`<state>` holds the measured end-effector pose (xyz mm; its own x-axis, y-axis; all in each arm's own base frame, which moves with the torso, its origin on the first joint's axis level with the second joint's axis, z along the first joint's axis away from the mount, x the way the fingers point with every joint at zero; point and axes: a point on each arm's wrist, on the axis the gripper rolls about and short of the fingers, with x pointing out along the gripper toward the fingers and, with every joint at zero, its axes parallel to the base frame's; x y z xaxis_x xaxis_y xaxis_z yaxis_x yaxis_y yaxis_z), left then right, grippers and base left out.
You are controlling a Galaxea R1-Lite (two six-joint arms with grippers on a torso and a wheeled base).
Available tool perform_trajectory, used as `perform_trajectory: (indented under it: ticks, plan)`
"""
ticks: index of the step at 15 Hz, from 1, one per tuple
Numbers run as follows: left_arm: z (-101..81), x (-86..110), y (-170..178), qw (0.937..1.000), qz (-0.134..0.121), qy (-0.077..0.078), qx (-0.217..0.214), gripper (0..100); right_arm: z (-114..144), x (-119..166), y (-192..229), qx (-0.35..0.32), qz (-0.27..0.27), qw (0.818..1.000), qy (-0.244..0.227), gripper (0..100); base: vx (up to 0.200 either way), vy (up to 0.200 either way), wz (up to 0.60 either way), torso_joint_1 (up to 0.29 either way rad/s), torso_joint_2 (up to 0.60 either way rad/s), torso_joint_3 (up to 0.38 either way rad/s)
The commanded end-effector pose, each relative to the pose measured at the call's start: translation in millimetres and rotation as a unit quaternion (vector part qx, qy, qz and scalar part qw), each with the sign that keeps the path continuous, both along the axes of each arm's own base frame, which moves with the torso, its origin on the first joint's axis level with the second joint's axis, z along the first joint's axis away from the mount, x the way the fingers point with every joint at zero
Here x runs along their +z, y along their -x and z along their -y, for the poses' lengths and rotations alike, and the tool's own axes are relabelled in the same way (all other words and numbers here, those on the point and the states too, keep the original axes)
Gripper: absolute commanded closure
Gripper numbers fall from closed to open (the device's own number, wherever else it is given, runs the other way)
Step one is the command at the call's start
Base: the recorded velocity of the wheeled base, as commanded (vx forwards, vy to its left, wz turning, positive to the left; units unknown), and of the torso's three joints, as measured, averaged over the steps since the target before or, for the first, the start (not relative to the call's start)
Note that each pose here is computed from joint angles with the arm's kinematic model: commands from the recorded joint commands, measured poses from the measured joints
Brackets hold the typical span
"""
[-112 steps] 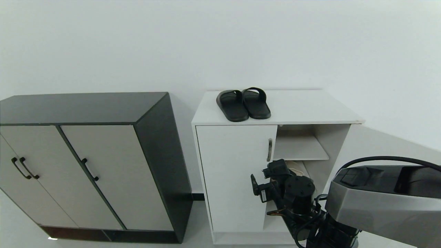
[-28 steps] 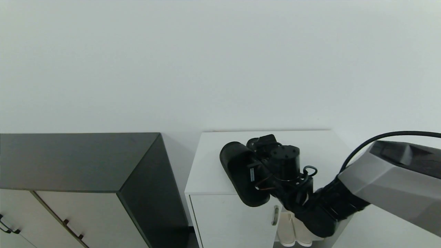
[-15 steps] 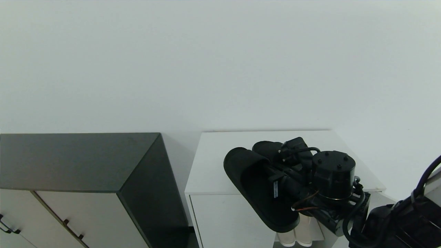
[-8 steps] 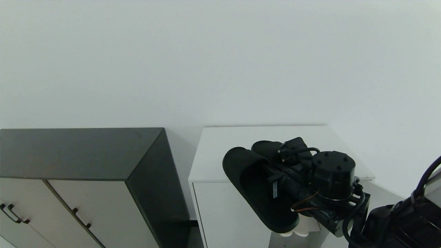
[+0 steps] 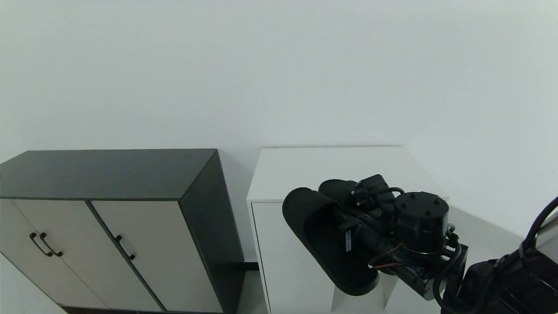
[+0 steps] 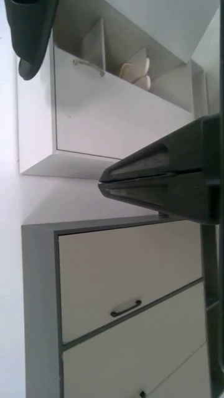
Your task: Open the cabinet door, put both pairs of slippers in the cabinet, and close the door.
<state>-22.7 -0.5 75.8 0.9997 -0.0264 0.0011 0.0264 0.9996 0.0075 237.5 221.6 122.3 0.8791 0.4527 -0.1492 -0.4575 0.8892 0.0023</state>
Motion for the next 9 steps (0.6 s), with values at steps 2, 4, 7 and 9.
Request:
perform_trajectory:
  ticks: [2, 4, 7, 9]
  plan:
    - [0.0, 0.0, 0.0, 1.0000, 0.000, 0.000, 0.000, 100, -0.6, -1.4, -0.2, 0.001, -0.001, 1.000, 0.001, 100, 0.000, 0.000, 0.00, 0.000, 0.00, 0.000]
    - [0.0, 0.0, 0.0, 1.0000, 0.000, 0.000, 0.000, 100, -0.6, -2.2, -0.2, 0.000, -0.002, 1.000, 0.002, 100, 0.000, 0.000, 0.00, 0.000, 0.00, 0.000]
    - [0.0, 0.0, 0.0, 1.0000, 0.000, 0.000, 0.000, 100, -1.1, -4.3, -0.7, 0.000, -0.002, 1.000, 0.003, 100, 0.000, 0.000, 0.00, 0.000, 0.00, 0.000]
    - [0.0, 0.0, 0.0, 1.0000, 0.000, 0.000, 0.000, 100, -2.3, -5.4, -2.0, 0.001, 0.006, 1.000, 0.000, 100, 0.000, 0.000, 0.00, 0.000, 0.00, 0.000]
